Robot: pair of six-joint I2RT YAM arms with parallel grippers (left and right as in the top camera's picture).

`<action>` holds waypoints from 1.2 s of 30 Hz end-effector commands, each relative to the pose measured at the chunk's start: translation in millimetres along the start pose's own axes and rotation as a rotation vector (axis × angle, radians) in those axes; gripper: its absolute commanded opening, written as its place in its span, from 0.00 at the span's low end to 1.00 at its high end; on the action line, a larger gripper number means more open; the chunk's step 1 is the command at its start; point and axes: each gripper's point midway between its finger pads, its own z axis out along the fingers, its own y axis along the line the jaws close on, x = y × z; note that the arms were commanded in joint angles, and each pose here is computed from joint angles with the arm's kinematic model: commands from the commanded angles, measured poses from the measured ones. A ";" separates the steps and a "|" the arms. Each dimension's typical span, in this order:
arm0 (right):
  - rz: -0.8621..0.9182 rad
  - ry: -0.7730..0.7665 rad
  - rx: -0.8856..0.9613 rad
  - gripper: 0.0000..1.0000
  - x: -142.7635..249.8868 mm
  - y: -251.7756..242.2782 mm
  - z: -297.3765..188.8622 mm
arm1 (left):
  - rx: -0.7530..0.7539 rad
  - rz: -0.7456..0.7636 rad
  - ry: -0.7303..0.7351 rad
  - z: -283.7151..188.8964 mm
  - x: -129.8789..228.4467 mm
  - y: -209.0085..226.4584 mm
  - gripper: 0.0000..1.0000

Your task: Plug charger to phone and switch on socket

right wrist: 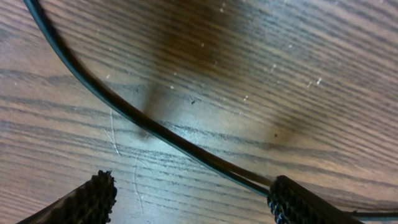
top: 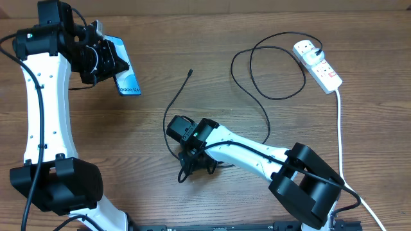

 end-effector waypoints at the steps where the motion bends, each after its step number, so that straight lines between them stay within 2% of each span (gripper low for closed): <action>1: 0.003 0.037 0.005 0.79 5.0 -2.0 10.4 | 0.010 0.007 -0.009 -3.2 -1.4 -3.4 0.04; 16: 0.122 0.185 0.032 0.84 20.1 -42.8 23.2 | -0.011 0.002 0.002 -3.2 1.7 0.4 0.04; 23: 0.174 0.321 -0.046 0.83 46.1 -69.6 36.6 | -0.011 0.004 0.000 -3.2 1.2 0.5 0.04; 28: 0.258 0.421 -0.010 0.83 67.2 -96.1 33.4 | -0.011 0.003 0.001 -3.2 1.3 0.5 0.04; 36: 0.419 0.549 0.046 0.77 106.5 -145.9 40.0 | -0.014 0.003 0.003 -3.2 2.0 1.0 0.04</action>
